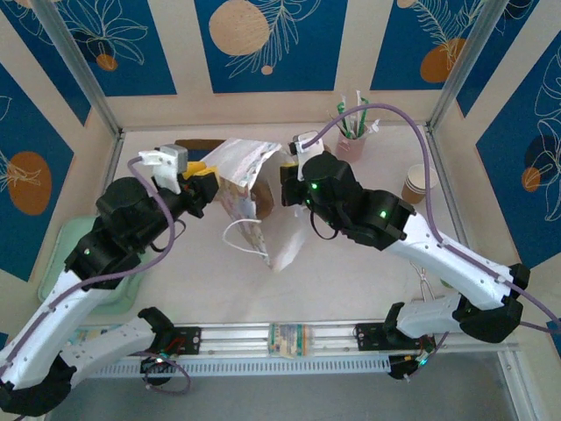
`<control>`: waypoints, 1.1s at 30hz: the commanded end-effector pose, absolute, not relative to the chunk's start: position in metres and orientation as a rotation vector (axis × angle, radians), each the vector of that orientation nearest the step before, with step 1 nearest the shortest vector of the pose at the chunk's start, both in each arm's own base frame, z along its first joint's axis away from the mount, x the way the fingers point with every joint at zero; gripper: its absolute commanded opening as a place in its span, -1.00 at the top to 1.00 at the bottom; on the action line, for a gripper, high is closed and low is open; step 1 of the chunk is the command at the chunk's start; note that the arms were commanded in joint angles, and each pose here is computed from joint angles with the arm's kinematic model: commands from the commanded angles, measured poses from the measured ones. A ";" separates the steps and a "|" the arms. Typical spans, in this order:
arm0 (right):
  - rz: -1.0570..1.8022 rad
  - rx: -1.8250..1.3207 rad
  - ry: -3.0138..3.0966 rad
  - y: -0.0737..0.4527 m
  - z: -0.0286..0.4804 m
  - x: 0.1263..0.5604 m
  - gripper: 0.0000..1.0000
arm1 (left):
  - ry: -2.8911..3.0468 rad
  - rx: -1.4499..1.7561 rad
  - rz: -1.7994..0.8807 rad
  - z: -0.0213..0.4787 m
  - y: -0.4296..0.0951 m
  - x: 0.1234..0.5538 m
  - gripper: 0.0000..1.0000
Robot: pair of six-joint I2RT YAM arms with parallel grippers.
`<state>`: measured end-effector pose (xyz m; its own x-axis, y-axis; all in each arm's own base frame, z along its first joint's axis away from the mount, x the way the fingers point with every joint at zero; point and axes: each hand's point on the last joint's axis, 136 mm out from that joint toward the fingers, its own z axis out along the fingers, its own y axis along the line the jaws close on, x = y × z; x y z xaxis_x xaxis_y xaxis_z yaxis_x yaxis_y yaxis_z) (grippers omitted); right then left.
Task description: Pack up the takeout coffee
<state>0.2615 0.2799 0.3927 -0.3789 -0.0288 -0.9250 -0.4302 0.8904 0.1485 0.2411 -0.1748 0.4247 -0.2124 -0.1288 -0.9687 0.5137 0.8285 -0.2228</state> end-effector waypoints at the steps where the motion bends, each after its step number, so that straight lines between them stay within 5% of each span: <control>1: 0.462 -0.265 1.889 0.276 0.404 0.263 1.00 | 1.659 0.295 -0.575 0.431 -0.171 0.243 0.25; 33: 0.433 -0.153 2.458 0.274 0.312 0.249 1.00 | 1.734 0.276 -0.555 0.440 -0.177 0.255 0.21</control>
